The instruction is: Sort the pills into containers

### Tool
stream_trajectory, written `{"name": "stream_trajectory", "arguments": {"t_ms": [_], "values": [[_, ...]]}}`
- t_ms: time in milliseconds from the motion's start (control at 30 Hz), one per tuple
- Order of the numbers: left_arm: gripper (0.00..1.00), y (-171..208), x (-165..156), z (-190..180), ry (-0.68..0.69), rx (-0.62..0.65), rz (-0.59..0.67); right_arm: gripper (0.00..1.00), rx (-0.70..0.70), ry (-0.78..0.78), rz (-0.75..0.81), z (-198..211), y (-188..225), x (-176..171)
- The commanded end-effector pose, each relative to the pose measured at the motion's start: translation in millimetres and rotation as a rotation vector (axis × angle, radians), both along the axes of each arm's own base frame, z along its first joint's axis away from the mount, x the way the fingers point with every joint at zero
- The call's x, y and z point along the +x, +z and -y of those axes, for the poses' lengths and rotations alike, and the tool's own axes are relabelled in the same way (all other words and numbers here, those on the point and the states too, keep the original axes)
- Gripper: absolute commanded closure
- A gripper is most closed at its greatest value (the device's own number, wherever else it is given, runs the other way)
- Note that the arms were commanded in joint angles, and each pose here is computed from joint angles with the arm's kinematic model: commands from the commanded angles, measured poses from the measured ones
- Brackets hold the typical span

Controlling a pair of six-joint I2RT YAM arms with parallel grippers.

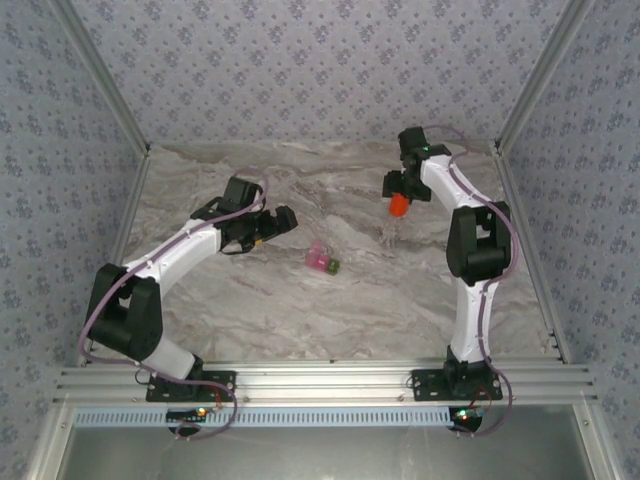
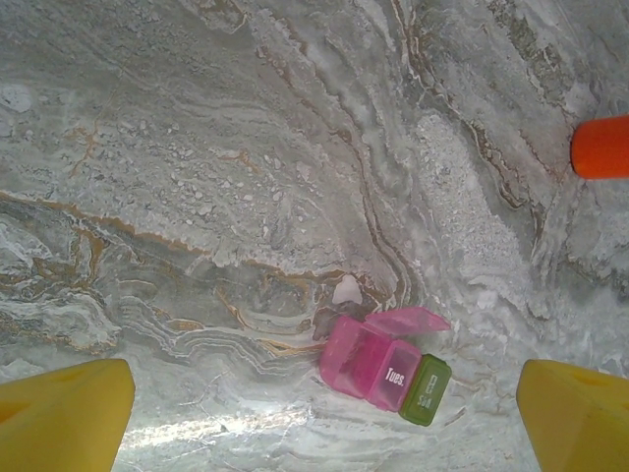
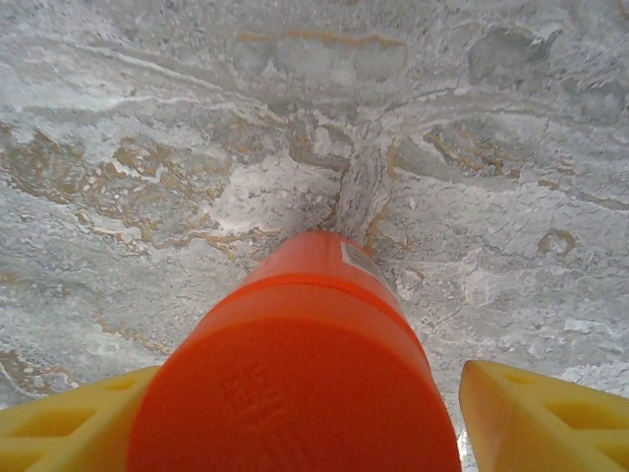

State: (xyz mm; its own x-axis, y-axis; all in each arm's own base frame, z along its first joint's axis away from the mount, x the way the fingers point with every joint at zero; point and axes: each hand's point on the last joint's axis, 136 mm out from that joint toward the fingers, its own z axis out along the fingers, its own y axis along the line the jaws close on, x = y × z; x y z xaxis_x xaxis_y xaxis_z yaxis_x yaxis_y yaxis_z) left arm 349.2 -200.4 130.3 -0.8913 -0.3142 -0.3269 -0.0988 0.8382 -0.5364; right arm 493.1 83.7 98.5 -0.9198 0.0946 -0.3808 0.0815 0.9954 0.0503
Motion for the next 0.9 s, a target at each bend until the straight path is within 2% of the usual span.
{"name": "stream_trajectory", "arguments": {"t_ms": [0,233,400,633,733,767,867], "values": [[0.00,14,10,6,-0.003,-0.035,0.030,0.26,-0.001,0.008,0.027,2,14,0],[0.00,14,10,6,-0.006,-0.031,0.030,0.31,0.010,0.014,0.010,-1,8,-1],[0.00,14,10,6,-0.010,-0.028,0.036,0.41,0.018,0.025,0.002,-3,5,-2],[0.00,15,10,6,-0.019,-0.021,0.043,0.38,0.013,0.033,-0.011,-5,0,-4],[0.00,13,10,6,-0.025,-0.018,0.042,0.40,0.014,0.036,-0.010,-6,-1,-3],[0.00,13,10,6,-0.028,-0.015,0.044,0.42,0.015,0.037,-0.013,-6,-1,-4],[0.00,13,10,6,-0.054,0.000,0.062,0.57,0.022,0.042,-0.006,-8,1,-3]]}}
